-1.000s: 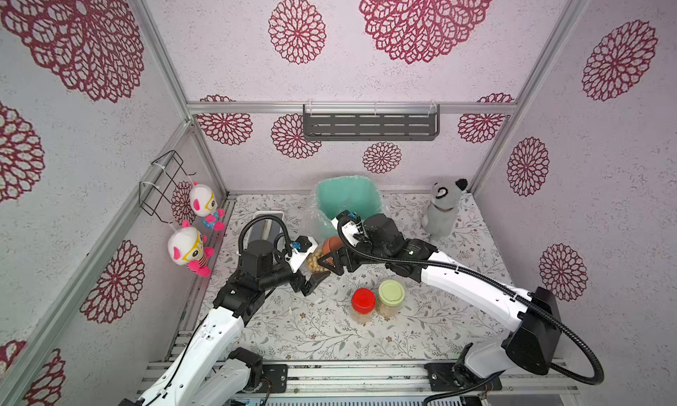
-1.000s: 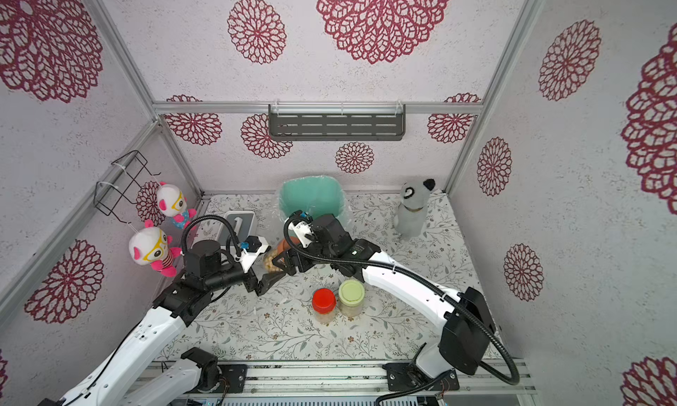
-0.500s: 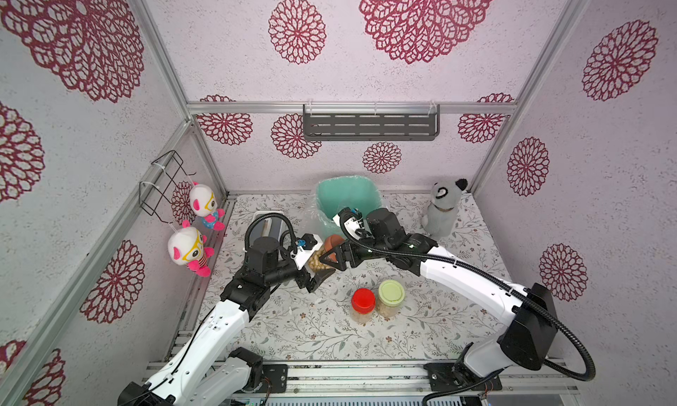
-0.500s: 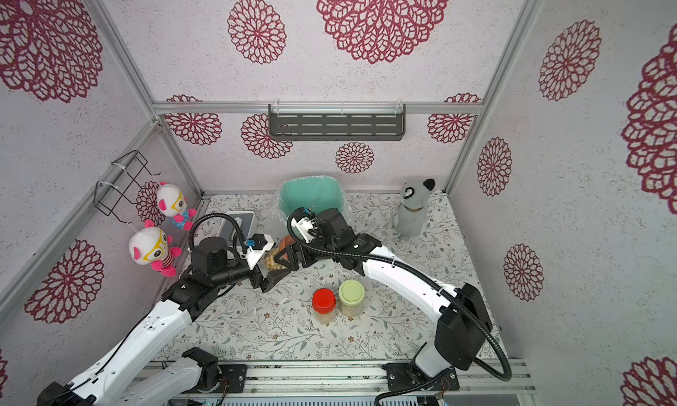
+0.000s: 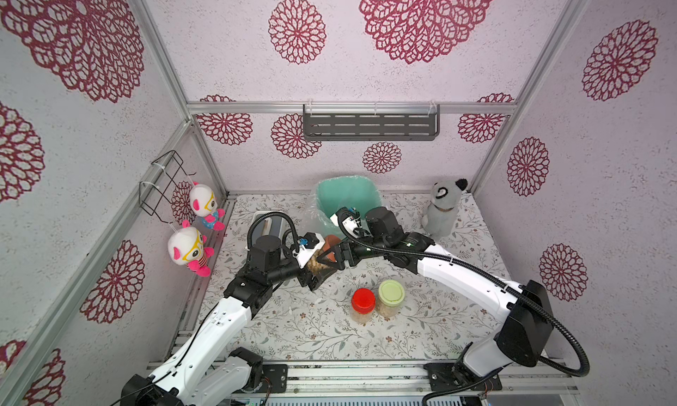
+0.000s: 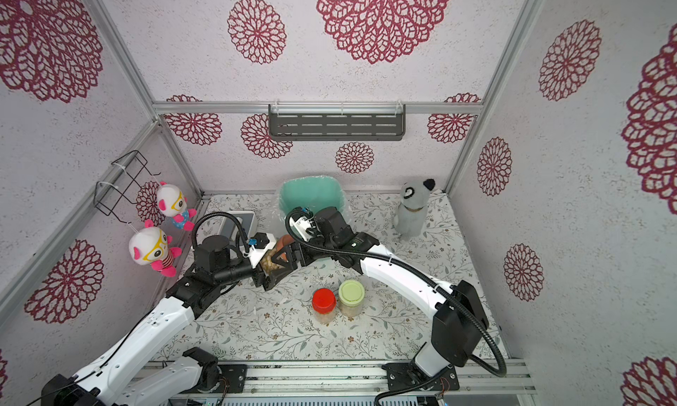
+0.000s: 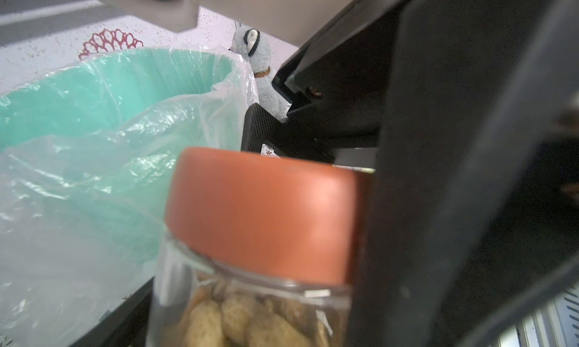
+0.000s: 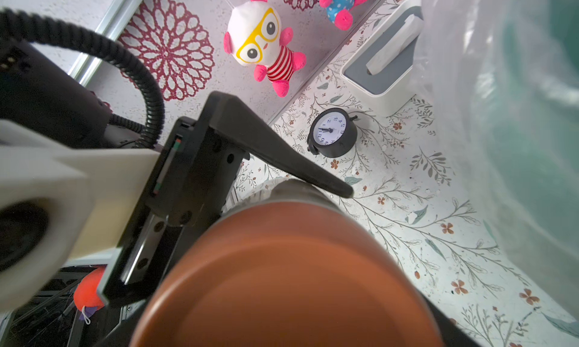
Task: Empty moldy peanuts from jars
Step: Pick up the jar from the center of the board.
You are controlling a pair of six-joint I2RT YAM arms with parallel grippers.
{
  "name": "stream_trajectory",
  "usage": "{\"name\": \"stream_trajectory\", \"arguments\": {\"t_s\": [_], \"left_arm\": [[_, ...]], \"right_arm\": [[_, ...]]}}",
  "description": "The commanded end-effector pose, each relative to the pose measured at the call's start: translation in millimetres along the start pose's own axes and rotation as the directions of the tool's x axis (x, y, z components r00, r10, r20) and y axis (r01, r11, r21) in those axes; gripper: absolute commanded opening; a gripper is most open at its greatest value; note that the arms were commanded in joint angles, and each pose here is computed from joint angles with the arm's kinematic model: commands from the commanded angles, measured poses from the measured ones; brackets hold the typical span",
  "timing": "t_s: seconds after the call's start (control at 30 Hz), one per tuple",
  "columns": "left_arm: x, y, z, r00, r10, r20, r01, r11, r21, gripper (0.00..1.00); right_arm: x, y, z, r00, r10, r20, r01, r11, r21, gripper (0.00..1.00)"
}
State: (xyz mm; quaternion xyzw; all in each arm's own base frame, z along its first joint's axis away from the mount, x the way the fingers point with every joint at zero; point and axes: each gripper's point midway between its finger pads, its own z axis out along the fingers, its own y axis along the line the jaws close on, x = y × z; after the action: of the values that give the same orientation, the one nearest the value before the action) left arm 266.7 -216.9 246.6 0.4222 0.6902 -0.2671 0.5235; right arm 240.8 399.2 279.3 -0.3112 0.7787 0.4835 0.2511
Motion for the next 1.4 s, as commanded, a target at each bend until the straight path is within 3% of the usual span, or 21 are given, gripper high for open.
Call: {"name": "stream_trajectory", "arguments": {"t_s": [0.0, 0.53, 0.8, 0.93, 1.03, 1.17, 1.2, 1.37], "left_arm": [[-3.2, -4.5, 0.5, 0.999, 0.026, 0.025, -0.026, 1.0, 0.016, 0.94], [-1.1, -1.8, 1.0, 1.0, 0.006, 0.017, -0.006, 1.0, -0.001, 0.75], [-2.6, 2.5, -4.6, 1.0, -0.007, 0.024, 0.008, 0.999, -0.045, 0.4], [-4.0, 0.8, -6.7, 1.0, -0.009, 0.025, 0.01, 0.999, -0.043, 0.21], [-4.8, 0.3, -8.3, 1.0, -0.009, 0.027, 0.01, 0.999, -0.044, 0.02], [-6.5, 0.2, -10.4, 0.999, 0.001, 0.033, 0.001, 0.999, -0.051, 0.0], [-7.2, 0.4, -10.9, 0.999, 0.001, 0.035, 0.001, 0.999, -0.053, 0.0], [-11.1, 0.1, -13.7, 0.999, 0.01, 0.047, -0.007, 0.998, -0.058, 0.0]], "right_arm": [[-35.6, 48.3, -19.5, 0.988, -0.081, 0.128, 0.101, 0.982, -0.16, 0.0], [-29.8, 49.6, -18.4, 0.99, -0.079, 0.115, 0.1, 0.977, -0.188, 0.0], [-26.3, 45.7, -22.0, 0.989, -0.091, 0.119, 0.11, 0.979, -0.169, 0.01], [-26.3, 39.6, -22.5, 0.989, -0.091, 0.12, 0.107, 0.986, -0.129, 0.33], [-26.6, 35.8, -23.4, 0.988, -0.092, 0.123, 0.105, 0.989, -0.102, 0.66], [-29.8, 30.0, -24.6, 0.986, -0.089, 0.138, 0.098, 0.993, -0.061, 0.94], [-30.1, 27.5, -24.8, 0.987, -0.087, 0.138, 0.094, 0.995, -0.046, 0.99], [-29.2, 16.7, -25.2, 0.988, -0.077, 0.133, 0.077, 0.997, 0.001, 0.99]]}}
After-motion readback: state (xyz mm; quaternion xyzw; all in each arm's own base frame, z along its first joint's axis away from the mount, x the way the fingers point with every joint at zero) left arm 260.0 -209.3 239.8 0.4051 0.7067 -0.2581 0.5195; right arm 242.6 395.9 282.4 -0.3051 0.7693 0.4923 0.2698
